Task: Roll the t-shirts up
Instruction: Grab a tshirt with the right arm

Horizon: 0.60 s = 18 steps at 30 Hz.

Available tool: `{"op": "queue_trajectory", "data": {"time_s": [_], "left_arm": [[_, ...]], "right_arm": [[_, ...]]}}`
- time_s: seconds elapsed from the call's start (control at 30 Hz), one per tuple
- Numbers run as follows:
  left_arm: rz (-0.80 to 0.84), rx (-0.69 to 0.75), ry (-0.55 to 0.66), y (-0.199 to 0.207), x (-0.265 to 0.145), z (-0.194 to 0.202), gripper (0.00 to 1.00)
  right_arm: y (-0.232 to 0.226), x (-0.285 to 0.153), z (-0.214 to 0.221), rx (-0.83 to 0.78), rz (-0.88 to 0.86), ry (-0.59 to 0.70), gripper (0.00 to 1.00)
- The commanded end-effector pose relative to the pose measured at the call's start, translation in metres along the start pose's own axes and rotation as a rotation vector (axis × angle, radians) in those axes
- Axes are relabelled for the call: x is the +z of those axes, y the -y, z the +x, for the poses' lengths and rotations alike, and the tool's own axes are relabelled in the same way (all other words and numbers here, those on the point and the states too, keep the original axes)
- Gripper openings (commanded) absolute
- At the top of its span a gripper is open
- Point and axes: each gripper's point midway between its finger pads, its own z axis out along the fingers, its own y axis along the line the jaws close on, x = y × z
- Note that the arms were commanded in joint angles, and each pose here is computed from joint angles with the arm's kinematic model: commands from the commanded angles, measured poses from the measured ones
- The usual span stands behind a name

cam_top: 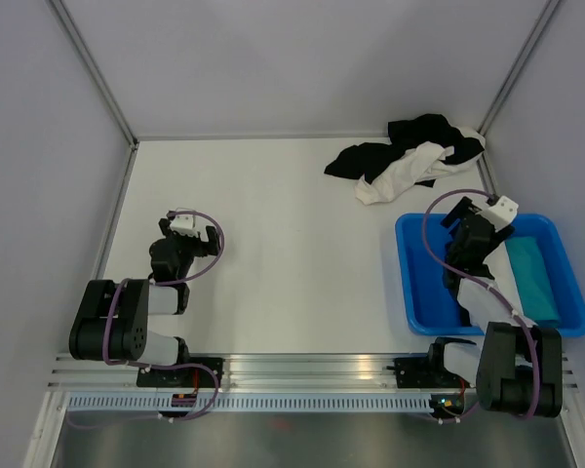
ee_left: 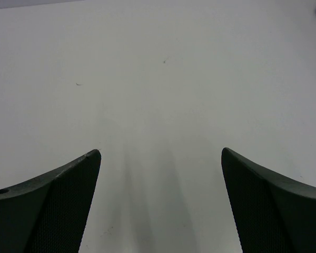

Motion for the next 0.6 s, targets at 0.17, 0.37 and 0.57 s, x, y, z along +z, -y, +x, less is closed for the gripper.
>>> {"op": "queue_trajectory", "data": {"time_s": [0.17, 0.37, 0.57], "left_arm": [[-0.005, -0.027, 0.053, 0.000, 0.006, -0.015, 1.00], [0.047, -0.010, 0.070, 0.009, 0.006, -0.019, 1.00], [0.072, 0.001, 0.060, 0.012, 0.007, -0.020, 1.00]], "right_arm": [[-0.016, -0.014, -0.113, 0.191, 0.004, 0.182, 0.84], [-0.093, 0.001, -0.184, 0.223, -0.232, 0.147, 0.75], [-0.183, 0.055, -0.173, -0.138, -0.299, -0.138, 0.80]]}}
